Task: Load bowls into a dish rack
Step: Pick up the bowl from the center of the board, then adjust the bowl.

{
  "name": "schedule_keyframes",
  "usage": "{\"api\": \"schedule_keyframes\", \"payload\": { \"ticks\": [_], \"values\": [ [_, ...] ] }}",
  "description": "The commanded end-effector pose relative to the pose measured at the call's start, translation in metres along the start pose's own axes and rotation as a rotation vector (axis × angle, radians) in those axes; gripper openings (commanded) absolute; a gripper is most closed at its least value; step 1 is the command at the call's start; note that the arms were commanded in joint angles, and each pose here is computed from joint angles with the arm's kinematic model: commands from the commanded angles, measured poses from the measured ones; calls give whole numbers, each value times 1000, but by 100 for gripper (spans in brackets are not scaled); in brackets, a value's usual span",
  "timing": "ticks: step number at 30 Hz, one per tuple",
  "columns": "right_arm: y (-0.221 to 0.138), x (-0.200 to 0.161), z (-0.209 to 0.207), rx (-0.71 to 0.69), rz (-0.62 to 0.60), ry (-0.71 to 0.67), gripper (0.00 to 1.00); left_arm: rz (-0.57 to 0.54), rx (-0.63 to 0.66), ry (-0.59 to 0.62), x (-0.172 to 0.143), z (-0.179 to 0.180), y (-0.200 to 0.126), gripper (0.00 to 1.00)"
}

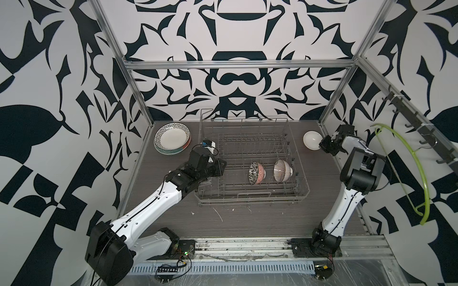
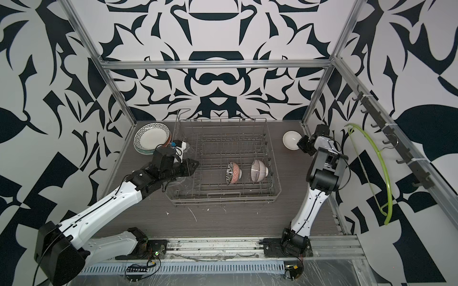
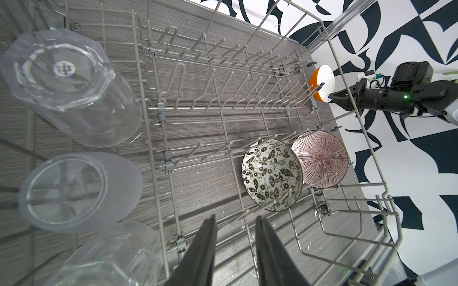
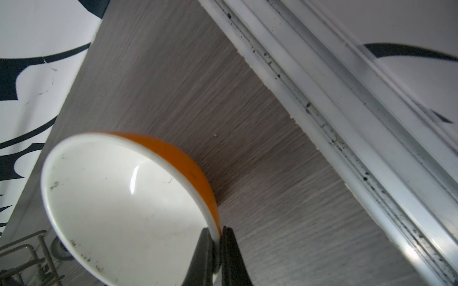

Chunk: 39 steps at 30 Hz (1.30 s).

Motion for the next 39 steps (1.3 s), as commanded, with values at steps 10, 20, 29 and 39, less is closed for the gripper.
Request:
{"api": "schedule_keyframes", "payload": {
  "ticks": [10,20,29,39],
  "values": [
    [-132,-14,59,223,-279,-89,0,-4,-32,-5,0,-6,-5,32],
    [-223,-91,157,291,-365,-423,0,6,-18,16,-4,-20,6,32],
    [-227,-189,225,327,-284,-695,0,-17,80,132,6,-55,6,31],
    [-190,-257,244,313,-206,-842,0,-29,65,146,15,-73,35,31]
  ]
}}
Point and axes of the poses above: each gripper's point midway between its finger pads, its own y axis out along the fingers, its own z axis along the line the jaws close on, x = y × z, the point moved 1 cm from there along -y, back along the fingers, and after that the axes turned 5 degrees about y, right-handed, at the moved point
